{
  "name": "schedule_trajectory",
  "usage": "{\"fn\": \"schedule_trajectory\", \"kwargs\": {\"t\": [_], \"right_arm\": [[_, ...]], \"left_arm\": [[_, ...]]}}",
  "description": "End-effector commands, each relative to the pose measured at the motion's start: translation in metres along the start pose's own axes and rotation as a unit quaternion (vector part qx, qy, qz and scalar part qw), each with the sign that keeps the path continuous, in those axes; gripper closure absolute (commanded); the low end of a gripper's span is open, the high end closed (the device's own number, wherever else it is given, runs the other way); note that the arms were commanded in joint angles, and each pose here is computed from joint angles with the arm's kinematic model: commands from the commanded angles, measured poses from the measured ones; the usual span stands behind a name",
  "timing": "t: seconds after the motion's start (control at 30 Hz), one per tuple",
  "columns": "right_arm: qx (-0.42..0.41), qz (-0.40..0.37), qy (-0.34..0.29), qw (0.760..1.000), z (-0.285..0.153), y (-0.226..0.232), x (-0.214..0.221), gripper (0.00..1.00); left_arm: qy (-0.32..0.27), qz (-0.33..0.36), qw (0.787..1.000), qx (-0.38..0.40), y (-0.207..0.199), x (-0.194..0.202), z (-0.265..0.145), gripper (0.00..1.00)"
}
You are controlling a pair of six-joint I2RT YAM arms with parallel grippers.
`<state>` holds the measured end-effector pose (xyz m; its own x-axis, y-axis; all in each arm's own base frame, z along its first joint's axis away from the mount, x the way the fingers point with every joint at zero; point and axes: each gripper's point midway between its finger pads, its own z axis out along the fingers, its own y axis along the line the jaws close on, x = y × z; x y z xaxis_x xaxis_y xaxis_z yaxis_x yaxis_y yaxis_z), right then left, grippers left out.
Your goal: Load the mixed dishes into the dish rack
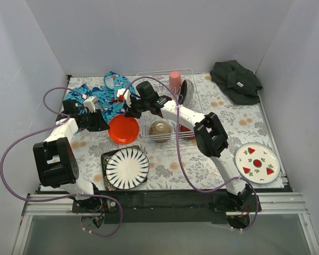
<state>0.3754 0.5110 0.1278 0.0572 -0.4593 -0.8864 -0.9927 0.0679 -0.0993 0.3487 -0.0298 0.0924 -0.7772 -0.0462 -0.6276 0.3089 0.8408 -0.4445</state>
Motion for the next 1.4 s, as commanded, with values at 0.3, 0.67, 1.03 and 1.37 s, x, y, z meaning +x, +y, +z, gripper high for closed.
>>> {"fn": "schedule_trajectory", "kwargs": {"t": [0.3, 0.67, 1.03, 1.37], "right_arm": [[0.143, -0.002, -0.016, 0.990, -0.029, -0.049, -0.051, 0.99], [0.235, 0.082, -0.077, 0.966, -0.082, -0.066, -0.115, 0.99], [0.573, 0.124, -0.132, 0.800, -0.234, -0.127, -0.163, 0.99], [0.757, 0.100, -0.029, 0.645, -0.315, -0.127, -0.109, 0.99]], "left_arm": [[-0.034, -0.055, 0.998, -0.014, 0.008, -0.033, -0.009, 0.43], [-0.085, -0.088, 0.993, -0.001, 0.004, -0.064, -0.032, 0.40], [-0.110, -0.105, 0.988, 0.013, 0.004, -0.070, -0.033, 0.40], [-0.100, -0.139, 0.985, -0.018, 0.020, -0.060, -0.025, 0.40]]}}
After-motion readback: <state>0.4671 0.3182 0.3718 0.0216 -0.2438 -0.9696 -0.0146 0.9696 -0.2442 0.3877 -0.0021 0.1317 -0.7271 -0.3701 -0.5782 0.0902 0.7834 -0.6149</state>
